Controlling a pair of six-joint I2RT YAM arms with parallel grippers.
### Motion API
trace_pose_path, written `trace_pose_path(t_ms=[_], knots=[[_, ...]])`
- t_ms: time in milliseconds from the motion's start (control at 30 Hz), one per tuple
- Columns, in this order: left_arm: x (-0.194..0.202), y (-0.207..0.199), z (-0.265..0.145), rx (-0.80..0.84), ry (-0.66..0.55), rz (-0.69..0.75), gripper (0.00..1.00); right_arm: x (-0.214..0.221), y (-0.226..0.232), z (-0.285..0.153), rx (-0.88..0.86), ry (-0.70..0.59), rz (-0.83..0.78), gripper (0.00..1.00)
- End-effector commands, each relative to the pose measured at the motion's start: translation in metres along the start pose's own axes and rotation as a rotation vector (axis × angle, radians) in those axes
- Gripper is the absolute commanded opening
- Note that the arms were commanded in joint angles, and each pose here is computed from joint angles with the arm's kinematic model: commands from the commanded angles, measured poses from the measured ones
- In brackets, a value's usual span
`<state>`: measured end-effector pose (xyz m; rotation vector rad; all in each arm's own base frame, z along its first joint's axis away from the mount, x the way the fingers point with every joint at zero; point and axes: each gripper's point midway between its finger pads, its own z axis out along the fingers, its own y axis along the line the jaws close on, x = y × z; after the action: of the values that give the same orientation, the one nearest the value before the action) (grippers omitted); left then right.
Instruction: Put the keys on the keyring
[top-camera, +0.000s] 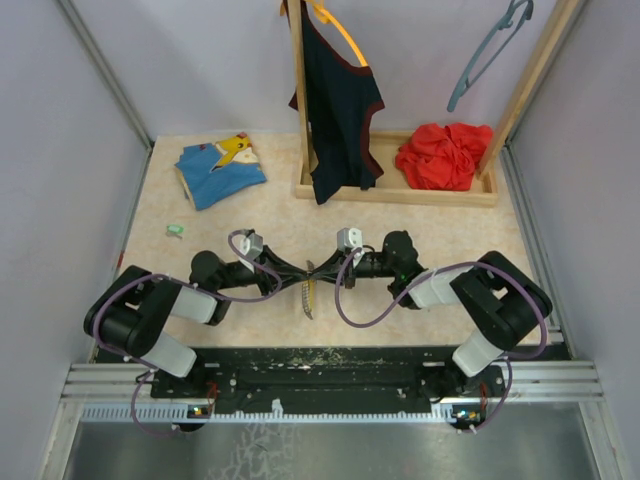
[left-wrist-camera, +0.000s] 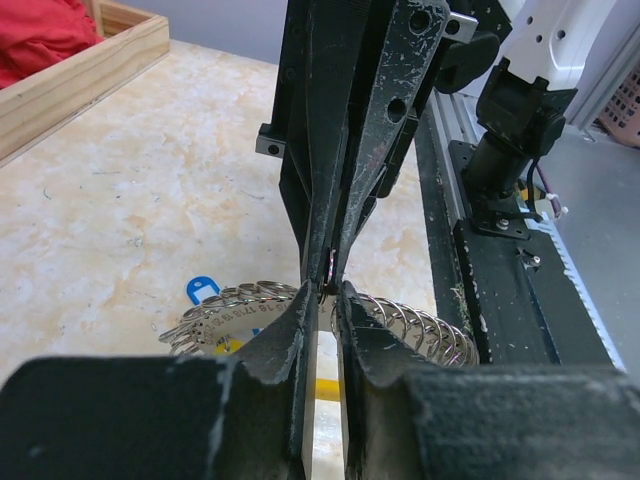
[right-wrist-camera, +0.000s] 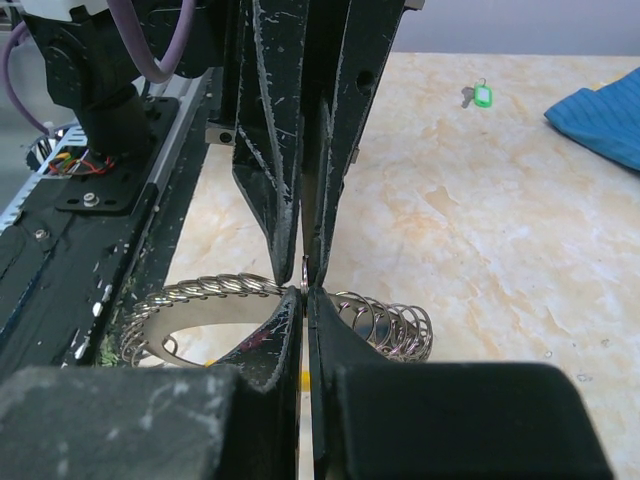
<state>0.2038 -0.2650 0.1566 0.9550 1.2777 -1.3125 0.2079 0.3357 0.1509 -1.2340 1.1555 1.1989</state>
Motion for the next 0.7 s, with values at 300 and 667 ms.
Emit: trace_pose_path(t_ms=[300,667], knots=[[-0.033,-0.016,0.01,0.104,-0.108,0.218,0.12,-0.035,-0.007,0.01,-0.022,-0.084,-0.099,0.0],[-0.031,-0.017,0.009,0.098,-0.106,0.239,0.0,-0.03,-0.01,0.007,0.012,-0.064,-0.08,0.0]])
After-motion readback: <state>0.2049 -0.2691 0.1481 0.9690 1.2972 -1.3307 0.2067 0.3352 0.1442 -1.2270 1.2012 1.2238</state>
